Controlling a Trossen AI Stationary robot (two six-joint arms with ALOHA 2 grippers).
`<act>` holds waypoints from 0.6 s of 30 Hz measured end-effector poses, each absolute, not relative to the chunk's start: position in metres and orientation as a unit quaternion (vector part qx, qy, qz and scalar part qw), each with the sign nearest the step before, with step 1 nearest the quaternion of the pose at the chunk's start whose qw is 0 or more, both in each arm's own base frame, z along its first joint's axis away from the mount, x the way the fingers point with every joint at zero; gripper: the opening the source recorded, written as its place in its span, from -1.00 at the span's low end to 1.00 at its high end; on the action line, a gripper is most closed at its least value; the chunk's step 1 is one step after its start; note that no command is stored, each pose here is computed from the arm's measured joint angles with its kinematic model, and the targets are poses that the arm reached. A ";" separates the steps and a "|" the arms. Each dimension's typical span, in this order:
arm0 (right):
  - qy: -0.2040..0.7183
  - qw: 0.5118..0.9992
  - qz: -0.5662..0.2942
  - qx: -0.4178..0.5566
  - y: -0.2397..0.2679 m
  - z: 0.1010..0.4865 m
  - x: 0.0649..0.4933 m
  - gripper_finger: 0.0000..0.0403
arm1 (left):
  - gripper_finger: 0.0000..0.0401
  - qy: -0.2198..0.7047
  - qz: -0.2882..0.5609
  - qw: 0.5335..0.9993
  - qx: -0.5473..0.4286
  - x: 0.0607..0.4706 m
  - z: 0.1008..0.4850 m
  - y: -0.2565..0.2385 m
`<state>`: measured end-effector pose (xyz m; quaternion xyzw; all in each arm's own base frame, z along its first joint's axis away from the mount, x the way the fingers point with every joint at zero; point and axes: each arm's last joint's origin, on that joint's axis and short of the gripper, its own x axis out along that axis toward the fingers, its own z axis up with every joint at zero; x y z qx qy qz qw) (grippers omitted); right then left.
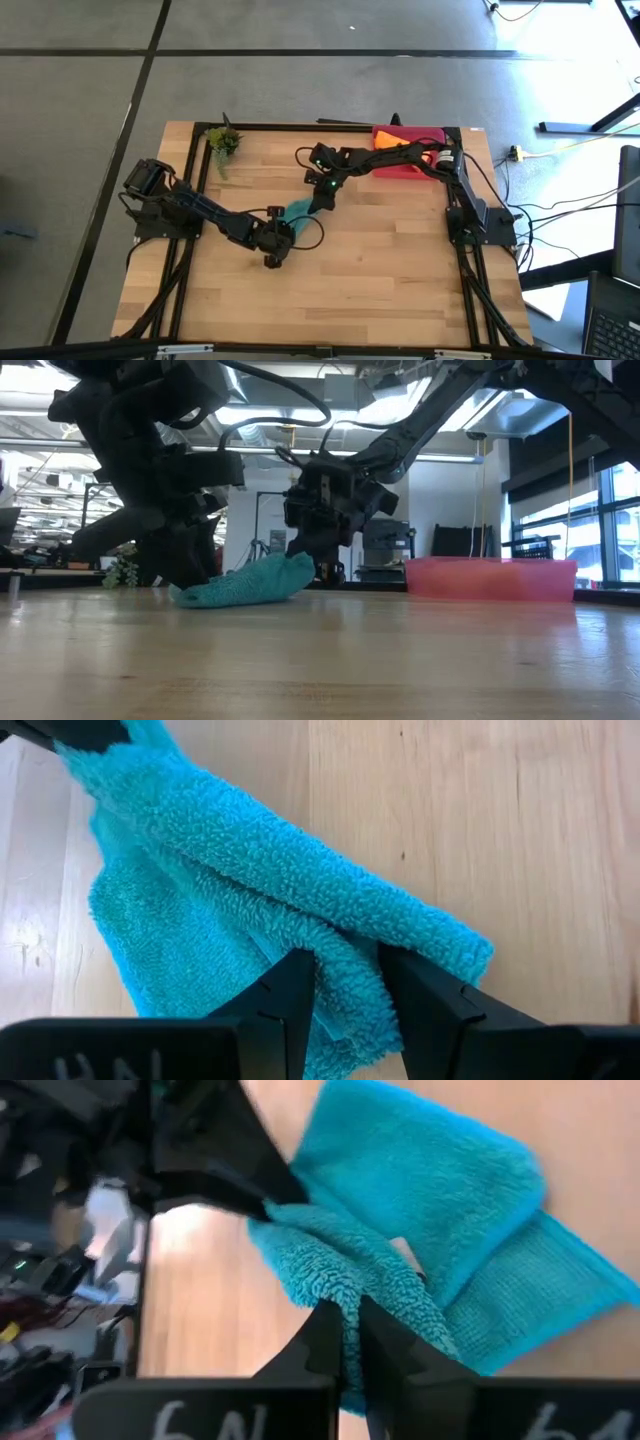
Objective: Roll microfiber towels into tight, uniform cylinder then place into a basket
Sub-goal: Roll the folded blue microfiber towel
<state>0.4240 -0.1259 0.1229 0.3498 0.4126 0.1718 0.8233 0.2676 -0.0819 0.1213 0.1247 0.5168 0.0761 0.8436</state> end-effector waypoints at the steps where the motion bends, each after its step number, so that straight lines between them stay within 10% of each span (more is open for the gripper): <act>1: 0.414 0.824 0.161 0.351 -0.126 0.122 0.424 -0.91 | -0.43 0.517 0.076 0.844 0.125 0.268 0.121 -0.082; 18: 0.467 0.794 0.204 0.331 -0.089 0.118 0.424 -0.91 | -0.50 0.529 0.023 0.845 0.080 0.266 0.121 -0.091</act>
